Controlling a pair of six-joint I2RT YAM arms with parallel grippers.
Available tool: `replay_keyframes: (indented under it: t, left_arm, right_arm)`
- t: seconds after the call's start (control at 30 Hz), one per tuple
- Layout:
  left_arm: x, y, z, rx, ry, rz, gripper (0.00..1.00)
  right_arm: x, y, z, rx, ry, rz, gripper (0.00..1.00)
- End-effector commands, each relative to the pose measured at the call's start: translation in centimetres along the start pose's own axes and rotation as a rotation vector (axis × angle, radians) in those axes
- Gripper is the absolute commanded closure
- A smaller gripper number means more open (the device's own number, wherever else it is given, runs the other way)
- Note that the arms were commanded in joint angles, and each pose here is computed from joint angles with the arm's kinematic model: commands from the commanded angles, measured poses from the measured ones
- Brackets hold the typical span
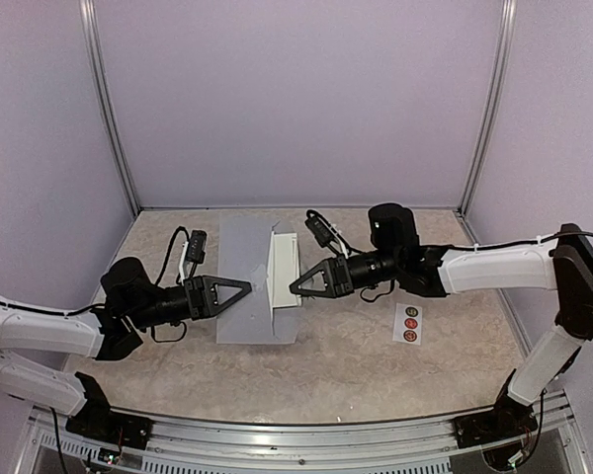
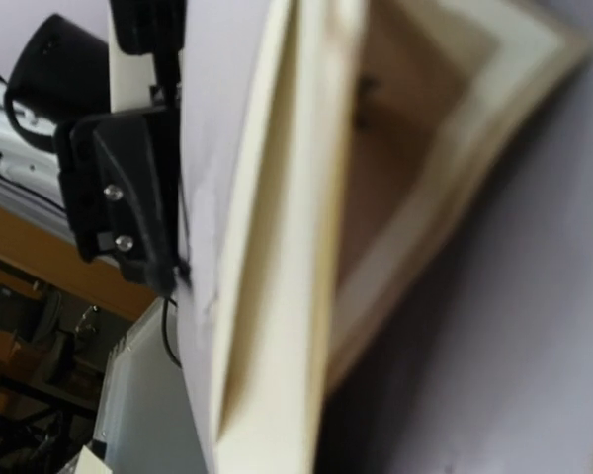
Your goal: Place the letter into the envelope and seal it
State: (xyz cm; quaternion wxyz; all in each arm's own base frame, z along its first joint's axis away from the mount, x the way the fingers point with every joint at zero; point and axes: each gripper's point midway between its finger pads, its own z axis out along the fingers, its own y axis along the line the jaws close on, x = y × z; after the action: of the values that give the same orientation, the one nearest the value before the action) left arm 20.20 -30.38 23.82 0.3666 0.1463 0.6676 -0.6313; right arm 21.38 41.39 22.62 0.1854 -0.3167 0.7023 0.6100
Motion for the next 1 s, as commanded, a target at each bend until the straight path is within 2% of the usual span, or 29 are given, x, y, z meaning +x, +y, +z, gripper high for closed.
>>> replay_keyframes:
  t: [0.0,0.23,0.4,0.63,0.8,0.83,0.97]
  left_arm:
    - [-0.5,-0.9,0.9,0.023,0.021,0.038,0.77]
    - [-0.9,-0.6,1.7,0.0,0.042,0.071,0.76]
    - [-0.3,-0.5,2.2,0.019,0.056,0.054,0.88]
    - [0.3,-0.7,2.7,0.034,0.047,0.041,0.91]
    - [0.2,-0.6,2.4,0.026,0.028,0.039,1.0]
    - [0.2,-0.7,2.3,0.029,0.028,0.042,1.0]
    - [0.3,-1.1,2.2,0.046,0.036,0.046,1.0]
  right_arm:
    - [0.1,0.9,0.0,0.003,0.039,-0.064,1.0]
    - [1.3,0.3,0.2,0.049,0.116,-0.07,1.0]
    - [1.7,0.9,1.5,0.02,0.143,-0.089,1.0]
    - [1.8,1.8,3.6,-0.033,0.146,-0.099,1.0]
    - [1.6,1.6,3.2,0.002,0.132,-0.095,1.0]
    - [1.5,1.4,2.8,0.018,0.126,-0.092,0.99]
    - [1.0,0.8,1.2,0.058,0.089,-0.078,0.78]
